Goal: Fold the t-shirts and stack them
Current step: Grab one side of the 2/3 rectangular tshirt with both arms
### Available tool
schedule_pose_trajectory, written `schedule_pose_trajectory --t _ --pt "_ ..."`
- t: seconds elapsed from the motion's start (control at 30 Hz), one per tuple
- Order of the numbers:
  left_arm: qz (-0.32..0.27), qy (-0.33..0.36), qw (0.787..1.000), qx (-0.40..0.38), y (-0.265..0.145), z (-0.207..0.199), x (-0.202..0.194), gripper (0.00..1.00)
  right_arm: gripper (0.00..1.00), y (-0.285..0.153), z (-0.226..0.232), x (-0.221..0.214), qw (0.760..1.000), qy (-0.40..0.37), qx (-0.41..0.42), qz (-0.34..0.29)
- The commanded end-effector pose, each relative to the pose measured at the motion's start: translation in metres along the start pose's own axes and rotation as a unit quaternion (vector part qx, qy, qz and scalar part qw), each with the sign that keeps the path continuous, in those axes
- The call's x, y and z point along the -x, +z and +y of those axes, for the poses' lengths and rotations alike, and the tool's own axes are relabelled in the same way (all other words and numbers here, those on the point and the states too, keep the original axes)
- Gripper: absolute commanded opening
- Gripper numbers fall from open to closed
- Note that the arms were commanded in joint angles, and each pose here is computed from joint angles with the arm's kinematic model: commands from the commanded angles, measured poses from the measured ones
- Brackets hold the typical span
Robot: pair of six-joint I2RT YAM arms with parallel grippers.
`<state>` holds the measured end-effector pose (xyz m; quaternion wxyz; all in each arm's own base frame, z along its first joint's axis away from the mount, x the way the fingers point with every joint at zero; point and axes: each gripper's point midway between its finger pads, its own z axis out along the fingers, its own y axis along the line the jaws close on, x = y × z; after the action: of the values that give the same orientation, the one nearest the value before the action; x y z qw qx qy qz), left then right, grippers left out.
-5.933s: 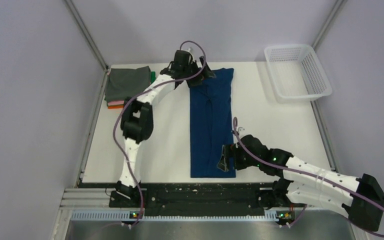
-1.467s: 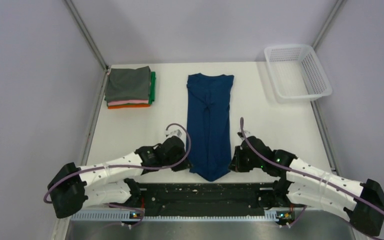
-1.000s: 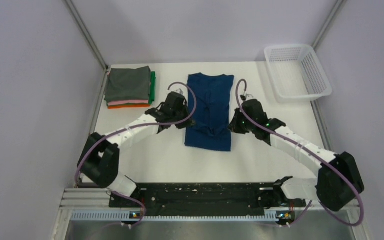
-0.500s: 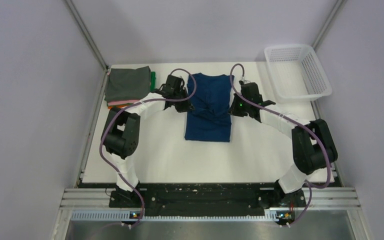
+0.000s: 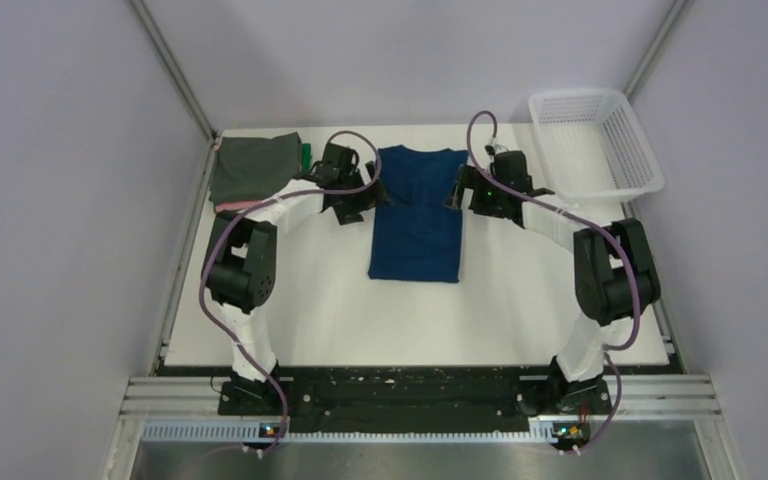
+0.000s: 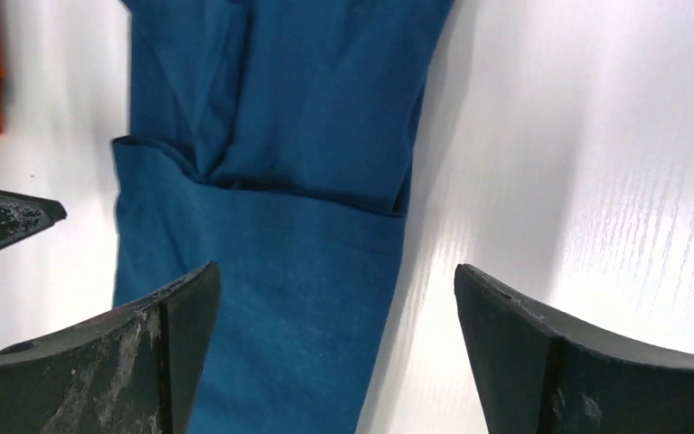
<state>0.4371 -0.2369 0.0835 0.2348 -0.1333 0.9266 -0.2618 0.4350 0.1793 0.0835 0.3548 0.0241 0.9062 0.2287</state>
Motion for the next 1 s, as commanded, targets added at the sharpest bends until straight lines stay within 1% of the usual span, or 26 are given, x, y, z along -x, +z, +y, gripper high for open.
schedule_pose_trajectory --t 0.0,0.13,0.2,0.3,0.4,0.5,0.57,0.67,0.7,0.8,0.87,0.93,0.97 --pt "-0.035 0.003 0.999 -0.026 -0.047 -0.011 0.0 0.99 0.99 -0.038 0.028 0.017 0.996 -0.022 0.062 -0.054" --pt "0.007 -0.008 0.999 -0.043 -0.058 0.01 -0.054 0.99 0.99 -0.065 0.034 -0.026 0.993 0.016 0.106 -0.042" --pt "0.028 -0.011 0.999 -0.034 -0.06 0.027 -0.083 0.99 0.99 -0.077 0.033 -0.047 0.991 0.029 0.121 -0.041" --pt "0.037 -0.011 0.999 -0.028 -0.061 0.04 -0.105 0.99 0.99 -0.082 0.023 -0.08 0.992 0.044 0.117 -0.019" --pt "0.05 -0.022 0.998 -0.024 -0.057 0.05 -0.118 0.99 0.99 -0.083 0.024 -0.111 0.99 0.057 0.131 0.012" --pt "0.055 -0.031 0.998 -0.029 -0.051 0.055 -0.126 0.95 0.95 -0.082 0.025 -0.138 0.986 0.071 0.143 0.039" --pt "0.066 -0.037 0.997 -0.027 -0.046 0.057 -0.13 0.88 0.91 -0.078 0.019 -0.15 0.987 0.08 0.13 0.057" --pt "0.083 -0.039 0.995 -0.029 -0.039 0.056 -0.137 0.72 0.82 -0.074 0.015 -0.164 0.986 0.087 0.121 0.081" --pt "0.089 -0.038 0.995 -0.027 -0.038 0.057 -0.14 0.65 0.78 -0.072 0.015 -0.168 0.985 0.086 0.12 0.085" --pt "0.098 -0.042 0.994 -0.014 -0.033 0.063 -0.149 0.48 0.62 -0.067 0.011 -0.176 0.985 0.089 0.108 0.099" --pt "0.101 -0.047 0.994 -0.006 -0.031 0.069 -0.153 0.41 0.55 -0.065 0.005 -0.184 0.986 0.089 0.091 0.111" --pt "0.107 -0.049 0.993 -0.005 -0.029 0.071 -0.157 0.28 0.52 -0.064 -0.004 -0.192 0.986 0.09 0.066 0.121" --pt "0.111 -0.048 0.993 -0.006 -0.029 0.07 -0.16 0.24 0.51 -0.063 -0.007 -0.195 0.987 0.089 0.056 0.124"
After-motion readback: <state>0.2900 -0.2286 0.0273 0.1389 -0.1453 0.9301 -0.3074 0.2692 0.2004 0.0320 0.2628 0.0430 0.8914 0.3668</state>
